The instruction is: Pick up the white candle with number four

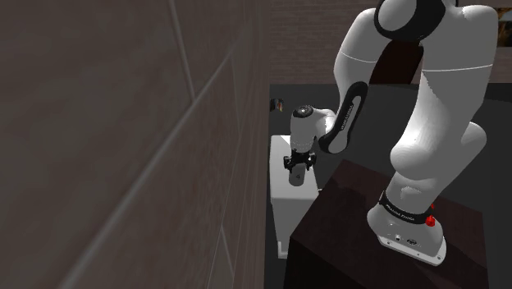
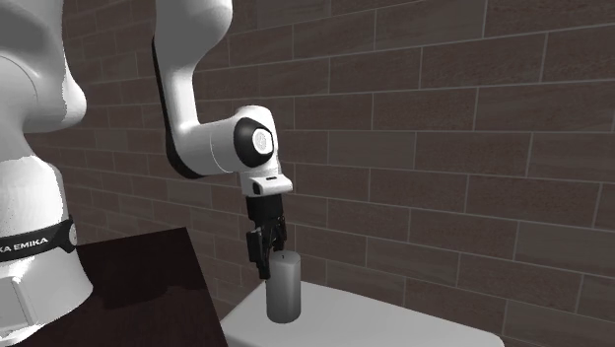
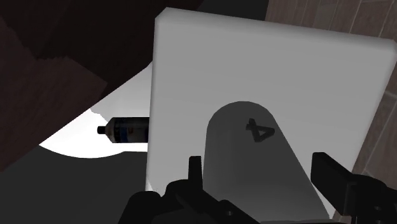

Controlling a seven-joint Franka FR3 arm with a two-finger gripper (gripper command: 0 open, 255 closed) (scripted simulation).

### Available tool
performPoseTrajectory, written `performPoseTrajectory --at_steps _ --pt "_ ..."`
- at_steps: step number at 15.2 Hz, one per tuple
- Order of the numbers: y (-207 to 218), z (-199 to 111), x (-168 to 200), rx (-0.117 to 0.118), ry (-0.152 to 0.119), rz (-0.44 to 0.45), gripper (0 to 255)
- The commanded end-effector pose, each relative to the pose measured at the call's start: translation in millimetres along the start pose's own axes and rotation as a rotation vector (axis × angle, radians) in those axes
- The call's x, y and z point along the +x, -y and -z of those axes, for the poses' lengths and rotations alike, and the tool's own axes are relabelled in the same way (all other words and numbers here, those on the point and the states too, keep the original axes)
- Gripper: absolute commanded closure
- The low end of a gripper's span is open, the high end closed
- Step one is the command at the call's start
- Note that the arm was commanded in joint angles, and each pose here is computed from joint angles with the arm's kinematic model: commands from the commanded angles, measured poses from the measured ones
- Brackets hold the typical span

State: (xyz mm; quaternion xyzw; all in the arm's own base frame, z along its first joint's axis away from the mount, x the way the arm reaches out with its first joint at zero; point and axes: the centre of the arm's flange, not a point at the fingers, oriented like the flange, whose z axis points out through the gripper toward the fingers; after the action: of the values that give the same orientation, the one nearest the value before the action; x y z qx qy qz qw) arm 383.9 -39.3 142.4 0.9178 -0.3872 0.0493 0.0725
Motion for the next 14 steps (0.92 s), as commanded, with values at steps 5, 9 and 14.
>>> performPoseTrajectory --at_steps 5,9,14 --pt "-0.6 -1.2 -0.4 -0.001 0.000 -0.001 255" --pt "-0.1 -1.2 0.0 -0.001 0.000 -0.001 255" --pt "-2.6 24.8 3.9 -0.001 0.000 -0.001 255"
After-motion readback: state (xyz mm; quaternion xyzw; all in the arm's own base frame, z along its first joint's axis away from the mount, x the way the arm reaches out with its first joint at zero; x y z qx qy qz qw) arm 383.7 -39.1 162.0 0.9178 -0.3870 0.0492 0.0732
